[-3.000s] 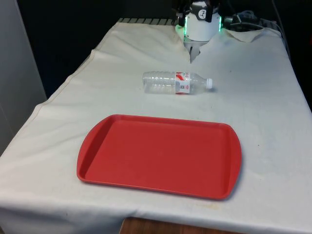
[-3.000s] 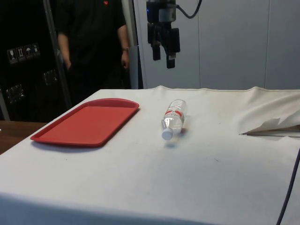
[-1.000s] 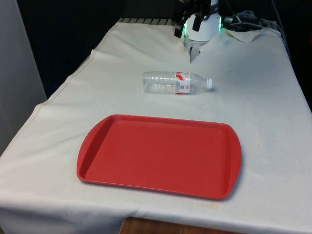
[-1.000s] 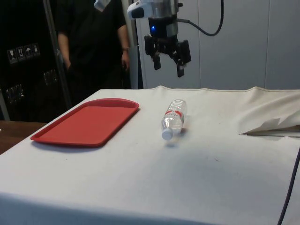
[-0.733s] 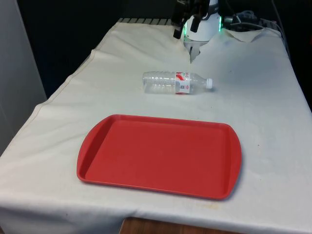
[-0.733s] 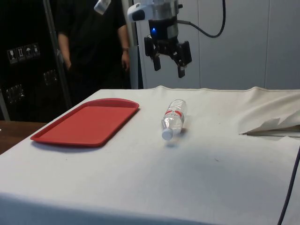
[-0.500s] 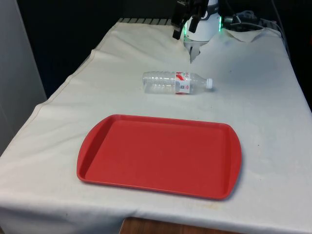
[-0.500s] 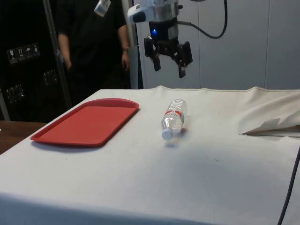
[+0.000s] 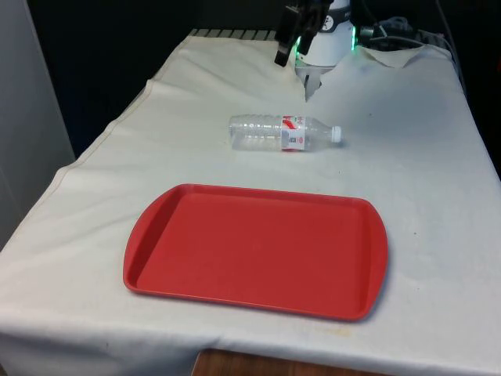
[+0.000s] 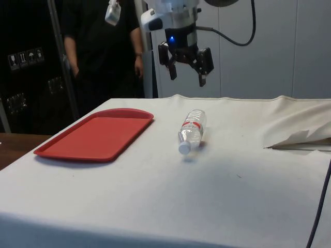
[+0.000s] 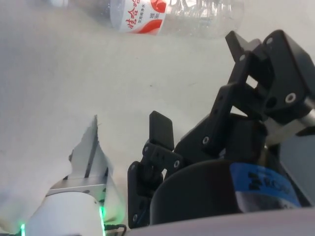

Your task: Place the bottle upright on the tray.

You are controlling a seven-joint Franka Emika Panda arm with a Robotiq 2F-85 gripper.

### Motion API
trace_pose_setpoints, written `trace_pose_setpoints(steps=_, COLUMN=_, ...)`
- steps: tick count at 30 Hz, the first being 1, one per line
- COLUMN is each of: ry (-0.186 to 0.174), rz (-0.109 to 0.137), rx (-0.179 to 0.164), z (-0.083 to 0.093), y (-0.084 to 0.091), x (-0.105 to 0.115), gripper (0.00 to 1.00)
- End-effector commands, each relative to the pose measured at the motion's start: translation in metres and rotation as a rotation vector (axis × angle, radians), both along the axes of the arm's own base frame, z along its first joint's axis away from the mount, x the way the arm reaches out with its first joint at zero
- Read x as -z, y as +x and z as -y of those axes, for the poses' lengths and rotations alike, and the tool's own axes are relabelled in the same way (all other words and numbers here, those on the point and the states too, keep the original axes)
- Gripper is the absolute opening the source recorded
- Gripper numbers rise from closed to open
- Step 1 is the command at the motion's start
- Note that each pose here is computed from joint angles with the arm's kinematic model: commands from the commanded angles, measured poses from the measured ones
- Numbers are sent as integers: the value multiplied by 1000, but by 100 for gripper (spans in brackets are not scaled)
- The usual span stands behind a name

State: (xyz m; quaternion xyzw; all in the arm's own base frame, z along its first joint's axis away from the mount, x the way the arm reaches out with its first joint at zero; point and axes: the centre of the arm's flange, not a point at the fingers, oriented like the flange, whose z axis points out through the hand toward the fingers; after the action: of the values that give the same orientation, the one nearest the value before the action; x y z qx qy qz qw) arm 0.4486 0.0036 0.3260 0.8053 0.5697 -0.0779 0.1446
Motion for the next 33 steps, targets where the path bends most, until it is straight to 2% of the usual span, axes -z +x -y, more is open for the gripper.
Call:
trace_pose_setpoints(steps=1, ry=-14, rz=7, rx=-16, z=-1, y=1, x=1, gripper=100)
trace_pose_setpoints(steps=2, ry=-19, rz=5, rx=-21, z=-1, y=0, x=1, gripper=100)
trace_pose_setpoints(steps=3, ry=-8, rz=-3, rx=-10, z=-1, y=0, x=1, gripper=100)
trace_pose_setpoints(steps=4, ry=-26, rz=2, rx=-30, z=-2, y=0, x=2, gripper=100)
trace_pose_setpoints(steps=10, ry=-48, rz=-3, rx=-55, z=-5, y=0, x=5, gripper=100)
trace_pose_setpoints(steps=11, ry=-37, rz=-7, rx=-48, z=-4, y=0, x=4, gripper=100)
trace_pose_setpoints(steps=13, ry=-59, rz=-5, rx=-70, z=-6, y=0, x=6, gripper=100)
trace_pose_setpoints(steps=19, ry=-84, rz=-12, rx=-101, z=-9, y=0, x=9, gripper=100)
trace_pose_setpoints(steps=20, ry=-74, rz=-19, rx=-97, z=-9, y=0, x=9, gripper=100)
trace_pose_setpoints(steps=21, ry=-88, rz=-13, rx=-106, z=-10, y=0, x=9, gripper=100)
trace_pose_setpoints(steps=28, ry=-115, rz=-20, rx=-142, z=-15, y=1, x=14, gripper=100)
trace_pose_setpoints(steps=29, ry=-101, rz=-28, rx=-135, z=-13, y=0, x=14, gripper=100)
trace_pose_setpoints(steps=30, ry=-118, rz=-19, rx=-147, z=-15, y=1, x=14, gripper=100)
trace_pose_setpoints(steps=33, ry=-128, rz=-23, rx=-161, z=-17, y=1, x=16, gripper=100)
